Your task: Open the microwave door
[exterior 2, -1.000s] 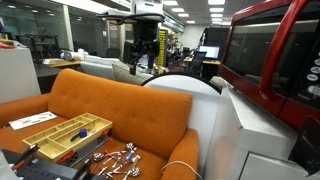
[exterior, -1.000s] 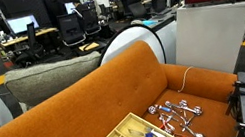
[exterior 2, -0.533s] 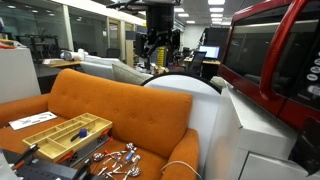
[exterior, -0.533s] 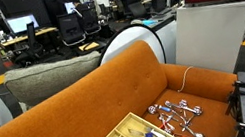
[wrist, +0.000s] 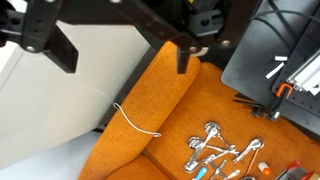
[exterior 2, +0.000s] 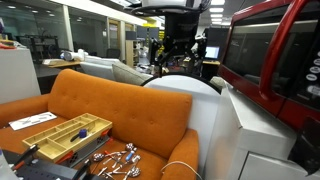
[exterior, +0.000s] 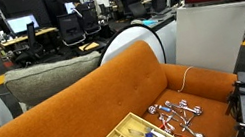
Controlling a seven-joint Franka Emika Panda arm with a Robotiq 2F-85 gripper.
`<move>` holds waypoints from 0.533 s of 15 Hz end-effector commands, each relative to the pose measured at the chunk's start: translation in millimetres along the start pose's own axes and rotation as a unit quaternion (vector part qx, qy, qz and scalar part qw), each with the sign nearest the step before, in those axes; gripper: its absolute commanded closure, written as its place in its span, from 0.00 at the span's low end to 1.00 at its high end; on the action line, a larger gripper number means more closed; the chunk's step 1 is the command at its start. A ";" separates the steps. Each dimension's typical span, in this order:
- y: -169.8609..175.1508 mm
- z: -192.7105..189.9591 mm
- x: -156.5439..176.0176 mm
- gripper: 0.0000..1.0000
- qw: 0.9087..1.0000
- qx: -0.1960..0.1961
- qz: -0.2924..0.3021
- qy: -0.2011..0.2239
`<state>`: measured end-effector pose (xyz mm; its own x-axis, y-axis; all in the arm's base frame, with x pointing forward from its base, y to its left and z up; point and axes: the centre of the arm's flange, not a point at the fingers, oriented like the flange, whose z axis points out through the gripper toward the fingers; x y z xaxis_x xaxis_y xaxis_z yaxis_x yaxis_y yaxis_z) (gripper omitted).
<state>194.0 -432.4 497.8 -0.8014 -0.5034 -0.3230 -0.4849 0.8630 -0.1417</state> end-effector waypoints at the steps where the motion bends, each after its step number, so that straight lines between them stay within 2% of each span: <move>1: -3.5 -3.4 10.0 0.00 1.000 0.007 0.024 -0.012; 3: -8.4 -7.4 18.8 0.00 0.999 0.014 0.046 -0.023; 8: -9.6 -5.9 15.8 0.00 0.998 0.013 0.054 -0.024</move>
<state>184.0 -448.8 499.6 -0.8301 -0.4057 -0.3827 -0.3877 0.9130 -0.1269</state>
